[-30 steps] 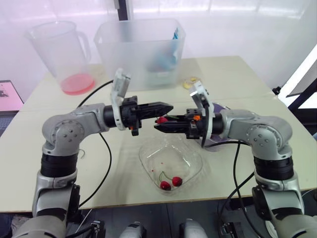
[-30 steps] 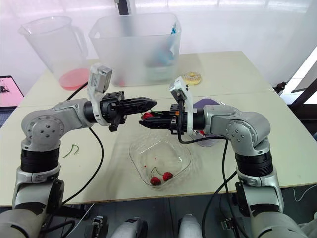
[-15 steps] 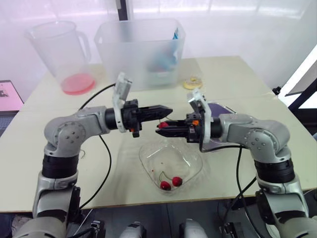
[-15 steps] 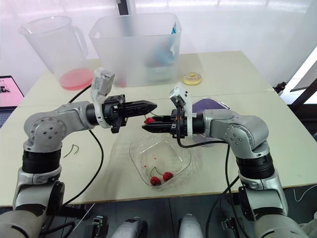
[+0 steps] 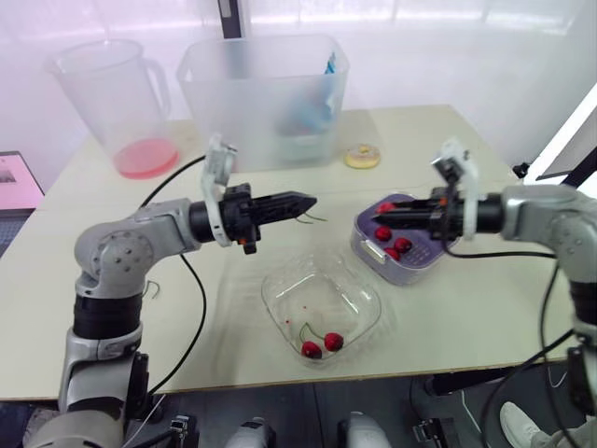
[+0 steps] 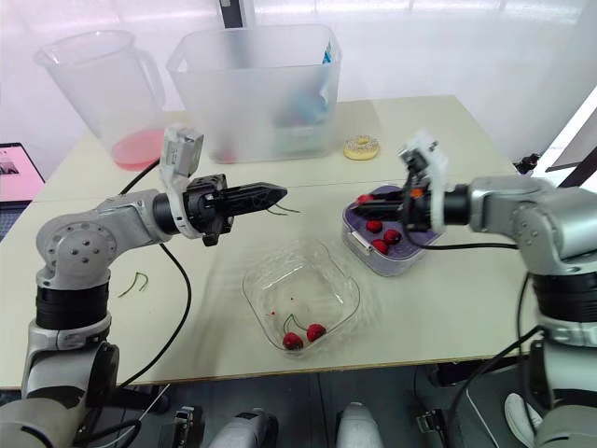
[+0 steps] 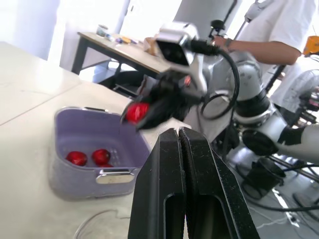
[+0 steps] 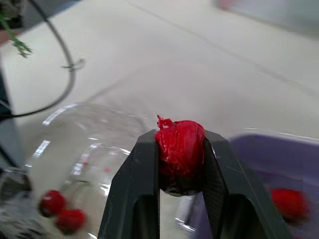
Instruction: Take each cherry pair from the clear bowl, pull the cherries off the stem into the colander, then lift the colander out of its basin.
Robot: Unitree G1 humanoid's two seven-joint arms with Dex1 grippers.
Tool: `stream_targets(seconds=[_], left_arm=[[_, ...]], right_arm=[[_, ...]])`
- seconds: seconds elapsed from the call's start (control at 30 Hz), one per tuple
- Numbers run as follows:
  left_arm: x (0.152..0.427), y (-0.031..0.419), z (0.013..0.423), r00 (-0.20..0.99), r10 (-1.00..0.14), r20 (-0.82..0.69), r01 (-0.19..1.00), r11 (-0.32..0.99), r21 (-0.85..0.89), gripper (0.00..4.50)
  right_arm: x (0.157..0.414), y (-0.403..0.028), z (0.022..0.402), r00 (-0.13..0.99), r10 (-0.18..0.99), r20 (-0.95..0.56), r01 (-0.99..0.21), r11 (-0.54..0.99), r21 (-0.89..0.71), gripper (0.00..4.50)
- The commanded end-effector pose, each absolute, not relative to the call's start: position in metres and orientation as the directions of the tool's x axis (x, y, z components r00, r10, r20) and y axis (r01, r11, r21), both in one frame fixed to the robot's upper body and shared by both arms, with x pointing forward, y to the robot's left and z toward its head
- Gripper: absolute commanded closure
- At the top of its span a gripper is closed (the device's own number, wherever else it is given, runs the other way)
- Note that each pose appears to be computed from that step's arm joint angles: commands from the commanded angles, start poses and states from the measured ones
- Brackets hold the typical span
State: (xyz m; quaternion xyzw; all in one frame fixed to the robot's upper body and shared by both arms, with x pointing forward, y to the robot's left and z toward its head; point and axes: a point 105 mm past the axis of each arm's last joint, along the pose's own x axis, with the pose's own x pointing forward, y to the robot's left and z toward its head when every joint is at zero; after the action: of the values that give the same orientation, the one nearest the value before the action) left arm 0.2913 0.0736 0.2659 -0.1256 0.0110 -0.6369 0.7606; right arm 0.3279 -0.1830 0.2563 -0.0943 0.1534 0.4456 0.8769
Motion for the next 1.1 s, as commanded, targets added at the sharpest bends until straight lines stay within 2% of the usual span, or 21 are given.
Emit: stream_targets(seconds=[0.03,0.27,0.43,0.63,0.73,0.9,1.0,1.1], left_arm=[[0.285,0.080,0.273,0.199,-0.965,0.173,0.972,0.172,-0.158,4.50],[0.285,0.084,0.268,0.229,-0.957,0.175,0.966,0.201,-0.165,4.50],[0.282,0.084,0.268,0.244,-0.954,0.176,0.963,0.217,-0.160,4.50],[0.281,0.086,0.263,0.260,-0.951,0.170,0.958,0.232,-0.166,4.50],[0.281,0.086,0.262,0.262,-0.950,0.168,0.958,0.234,-0.168,4.50],[0.284,0.086,0.263,0.259,-0.951,0.171,0.958,0.231,-0.169,4.50],[0.284,0.084,0.263,0.251,-0.953,0.170,0.960,0.223,-0.168,4.50],[0.284,0.083,0.265,0.245,-0.956,0.164,0.962,0.218,-0.163,4.50]], right_arm=[[0.351,-0.221,0.255,0.678,0.604,-0.420,-0.711,0.683,-0.166,3.43],[0.377,-0.223,0.218,0.657,0.555,-0.510,-0.723,0.655,-0.219,3.43],[0.394,-0.229,0.208,0.681,0.514,-0.521,-0.702,0.660,-0.266,3.43],[0.402,-0.232,0.200,0.673,0.488,-0.557,-0.710,0.637,-0.300,3.43],[0.403,-0.231,0.209,0.674,0.495,-0.549,-0.714,0.627,-0.311,2.48],[0.396,-0.231,0.232,0.677,0.529,-0.512,-0.722,0.613,-0.321,0.06],[0.389,-0.230,0.245,0.675,0.551,-0.490,-0.727,0.608,-0.319,0.02],[0.364,-0.222,0.280,0.631,0.650,-0.423,-0.774,0.557,-0.300,0.02]])
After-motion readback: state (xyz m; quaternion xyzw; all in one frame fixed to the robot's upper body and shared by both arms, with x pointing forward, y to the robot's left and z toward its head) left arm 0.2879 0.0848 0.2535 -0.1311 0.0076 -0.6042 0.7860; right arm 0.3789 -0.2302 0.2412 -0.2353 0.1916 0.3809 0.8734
